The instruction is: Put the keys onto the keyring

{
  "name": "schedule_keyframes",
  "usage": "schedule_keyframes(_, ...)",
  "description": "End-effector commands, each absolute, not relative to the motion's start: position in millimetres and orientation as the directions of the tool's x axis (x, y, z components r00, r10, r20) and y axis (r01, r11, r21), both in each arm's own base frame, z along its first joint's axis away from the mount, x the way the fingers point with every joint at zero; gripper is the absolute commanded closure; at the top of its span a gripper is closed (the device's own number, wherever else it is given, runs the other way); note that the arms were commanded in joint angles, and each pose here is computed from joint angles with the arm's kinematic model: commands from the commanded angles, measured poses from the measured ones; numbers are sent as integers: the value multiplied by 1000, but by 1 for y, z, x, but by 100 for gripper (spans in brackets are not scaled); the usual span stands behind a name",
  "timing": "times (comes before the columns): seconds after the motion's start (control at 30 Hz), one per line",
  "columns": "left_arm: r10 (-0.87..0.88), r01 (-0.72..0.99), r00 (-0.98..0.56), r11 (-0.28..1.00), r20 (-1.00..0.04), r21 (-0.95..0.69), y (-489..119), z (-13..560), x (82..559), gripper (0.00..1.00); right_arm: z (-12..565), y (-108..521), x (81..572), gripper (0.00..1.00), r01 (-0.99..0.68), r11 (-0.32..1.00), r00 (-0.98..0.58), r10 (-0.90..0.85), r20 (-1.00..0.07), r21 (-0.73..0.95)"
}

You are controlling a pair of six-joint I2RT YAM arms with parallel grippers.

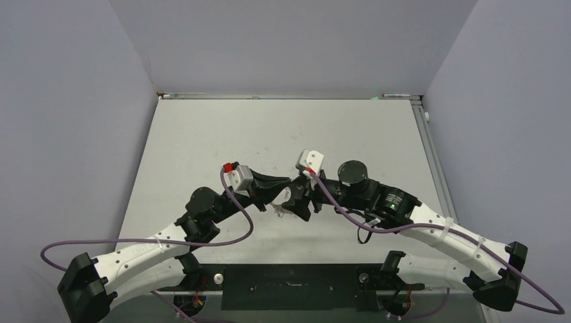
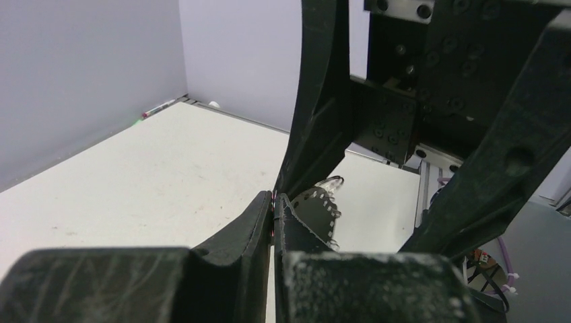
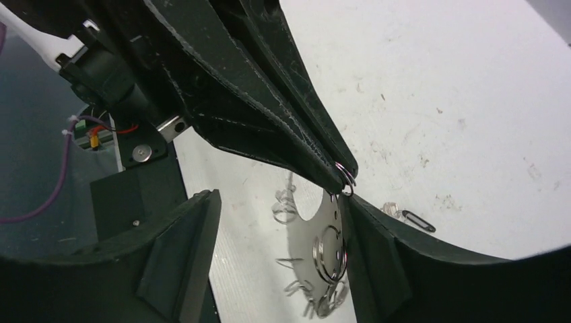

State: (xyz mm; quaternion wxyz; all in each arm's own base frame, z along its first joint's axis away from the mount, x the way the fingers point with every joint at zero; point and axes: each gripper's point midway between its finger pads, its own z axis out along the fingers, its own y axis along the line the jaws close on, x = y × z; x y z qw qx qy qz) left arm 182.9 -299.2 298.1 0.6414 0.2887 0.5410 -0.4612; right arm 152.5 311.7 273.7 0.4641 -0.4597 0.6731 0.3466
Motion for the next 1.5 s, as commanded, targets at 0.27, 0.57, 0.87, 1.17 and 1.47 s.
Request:
schedule_keyframes(0.27,-437,958,81,283,-896,-51,-284,347,144,100,414,273,126,37,-940,318,139,28,-990,-123)
schedule_keyframes(0.57,-482,982,82,189,-873,-12,-273,376,115,100,421,278,107,49,-964,214,174,69,-982,-156)
schedule_keyframes(0.87,-537,993,83,117,-839,24,-257,400,89,100,416,291,102,57,-977,124,177,40,-983,-171)
schedule_keyframes(1.17,-577,994,77,106,-813,18,-246,410,80,100,400,307,95,63,-992,23,125,24,-992,-124)
schedule_keyframes(1.47,-601,995,61,95,-797,4,-245,413,79,100,398,322,84,69,-995,-73,63,80,-995,-69)
